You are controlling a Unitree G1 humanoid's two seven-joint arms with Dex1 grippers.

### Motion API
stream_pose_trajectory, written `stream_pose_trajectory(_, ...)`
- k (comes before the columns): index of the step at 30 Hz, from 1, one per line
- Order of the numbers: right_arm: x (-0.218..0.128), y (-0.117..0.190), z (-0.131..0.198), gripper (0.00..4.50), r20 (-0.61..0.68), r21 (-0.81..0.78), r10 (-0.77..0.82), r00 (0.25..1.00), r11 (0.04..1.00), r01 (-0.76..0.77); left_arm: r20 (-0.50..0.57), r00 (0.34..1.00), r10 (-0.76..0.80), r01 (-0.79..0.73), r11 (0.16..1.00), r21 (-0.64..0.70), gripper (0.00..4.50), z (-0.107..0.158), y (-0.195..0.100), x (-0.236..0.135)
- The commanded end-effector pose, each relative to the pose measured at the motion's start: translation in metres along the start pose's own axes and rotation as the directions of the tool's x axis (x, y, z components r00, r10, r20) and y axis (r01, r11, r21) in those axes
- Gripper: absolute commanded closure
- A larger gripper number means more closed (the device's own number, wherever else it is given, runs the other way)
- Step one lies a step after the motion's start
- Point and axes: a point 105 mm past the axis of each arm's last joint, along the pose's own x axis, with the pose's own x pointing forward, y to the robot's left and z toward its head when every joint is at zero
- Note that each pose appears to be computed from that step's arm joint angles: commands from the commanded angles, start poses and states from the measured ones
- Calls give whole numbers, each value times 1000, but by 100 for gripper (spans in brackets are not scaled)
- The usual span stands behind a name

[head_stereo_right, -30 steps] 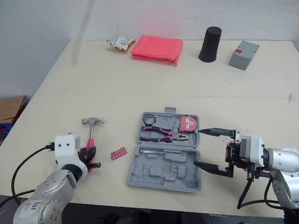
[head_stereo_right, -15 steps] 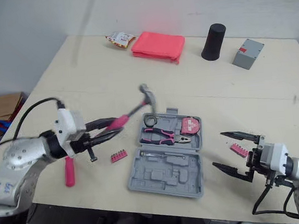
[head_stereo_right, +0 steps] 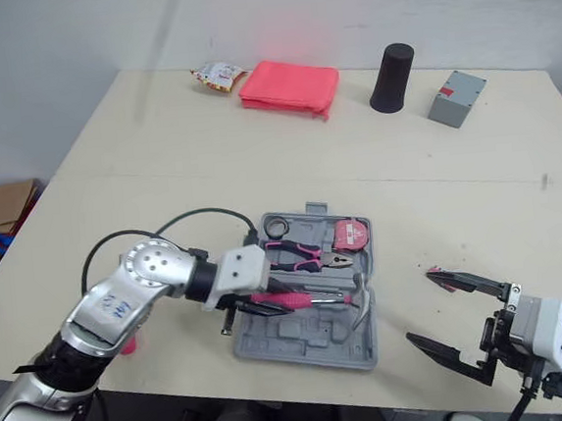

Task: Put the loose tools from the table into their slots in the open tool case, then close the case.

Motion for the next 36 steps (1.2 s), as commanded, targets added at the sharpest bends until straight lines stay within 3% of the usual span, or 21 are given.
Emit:
stream_pose_trajectory(1,5,4,13,0,19,10,4,1000,1000,-4,-55,998,38,-36,999,28,396,1,7,4)
stream_pose_trajectory(13,13,3,16,0,16,19,-7,1000,1000,6,-146,989,8,-3,999,34,396,1,5,12)
stream_pose_trajectory(20,16,1,16,0,19,15,-7,1000,1000,7,-124,992,19,-13,998,54,396,5,8,13)
stream_pose_trajectory(21,16,1,15,0,19,14,-7,1000,1000,6,-99,995,27,-20,997,70,292,10,10,13)
stream_pose_trajectory(23,16,1,15,0,18,14,-6,1000,1000,5,-70,997,35,-29,996,87,208,16,12,13)
stream_pose_trajectory(24,16,1,15,0,17,13,-5,1000,1000,5,-4,1000,12,-11,996,83,168,26,10,12)
stream_pose_trajectory(26,16,0,14,0,15,12,-4,1000,1000,4,68,998,-18,12,996,91,168,35,8,6)
stream_pose_trajectory(29,15,-1,11,0,11,10,-4,1000,1000,4,93,995,-24,10,990,143,168,31,9,-4)
stream_pose_trajectory(32,12,-3,6,0,5,9,-10,1000,1000,10,236,972,11,-40,992,121,168,38,14,-7)
stream_pose_trajectory(36,9,-6,-1,0,1,3,-22,1000,1000,22,421,906,40,-27,999,-37,293,37,16,-7)
